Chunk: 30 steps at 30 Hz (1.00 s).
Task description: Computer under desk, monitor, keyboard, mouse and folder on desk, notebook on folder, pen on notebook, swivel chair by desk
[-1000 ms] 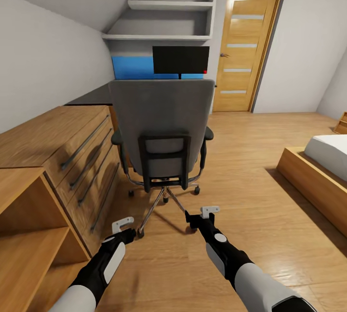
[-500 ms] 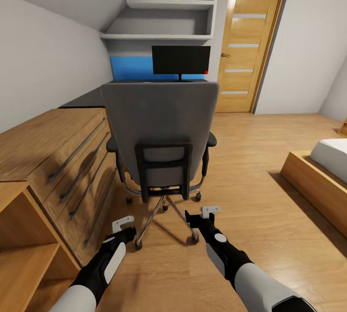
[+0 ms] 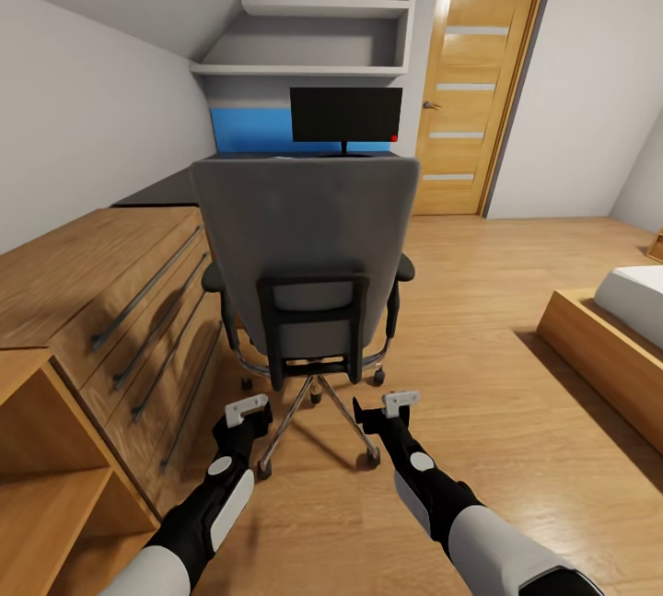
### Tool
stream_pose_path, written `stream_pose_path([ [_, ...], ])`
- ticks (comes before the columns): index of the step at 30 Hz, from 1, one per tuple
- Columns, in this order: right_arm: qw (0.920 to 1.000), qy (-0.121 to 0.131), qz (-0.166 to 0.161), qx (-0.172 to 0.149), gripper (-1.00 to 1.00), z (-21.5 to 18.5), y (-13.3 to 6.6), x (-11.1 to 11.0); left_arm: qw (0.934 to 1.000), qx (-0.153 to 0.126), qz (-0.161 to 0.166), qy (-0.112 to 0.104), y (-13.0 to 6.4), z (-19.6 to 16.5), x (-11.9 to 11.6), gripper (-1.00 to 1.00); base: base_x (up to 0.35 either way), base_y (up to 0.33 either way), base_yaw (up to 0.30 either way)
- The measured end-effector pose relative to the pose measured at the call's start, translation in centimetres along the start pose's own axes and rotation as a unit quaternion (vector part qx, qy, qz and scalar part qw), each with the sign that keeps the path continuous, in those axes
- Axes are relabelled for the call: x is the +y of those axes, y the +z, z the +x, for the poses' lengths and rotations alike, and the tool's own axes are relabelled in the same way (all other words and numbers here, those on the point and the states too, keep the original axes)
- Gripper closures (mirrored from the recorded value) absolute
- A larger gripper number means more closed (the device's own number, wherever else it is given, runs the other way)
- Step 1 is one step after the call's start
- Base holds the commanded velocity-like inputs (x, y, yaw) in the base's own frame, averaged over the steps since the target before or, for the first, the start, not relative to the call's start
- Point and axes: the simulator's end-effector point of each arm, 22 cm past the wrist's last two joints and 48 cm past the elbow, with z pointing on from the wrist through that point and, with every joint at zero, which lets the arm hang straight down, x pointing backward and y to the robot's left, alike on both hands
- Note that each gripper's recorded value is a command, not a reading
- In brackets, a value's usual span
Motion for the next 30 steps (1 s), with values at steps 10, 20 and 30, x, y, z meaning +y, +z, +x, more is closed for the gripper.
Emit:
stream_pose_path([
  [10, 1.0000, -0.004, -0.001, 0.000, -1.00, 0.14, -0.05, 0.06, 1.0000, -0.003, 0.005, 0.004, -0.09, -0.04, -0.42, -1.00, 0.135, 0.000, 0.000],
  [20, 1.0000, -0.005, -0.002, 0.000, -1.00, 0.12, -0.06, 0.07, 1.0000, 0.002, 0.002, 0.007, -0.11, 0.42, -0.21, -1.00, 0.056, 0.000, 0.000],
  [30, 1.0000, -0.005, -0.002, 0.000, -1.00, 0.11, -0.05, 0.07, 1.0000, 0.002, 0.003, 0.007, -0.10, 0.47, -0.24, -1.00, 0.038, 0.000, 0.000],
])
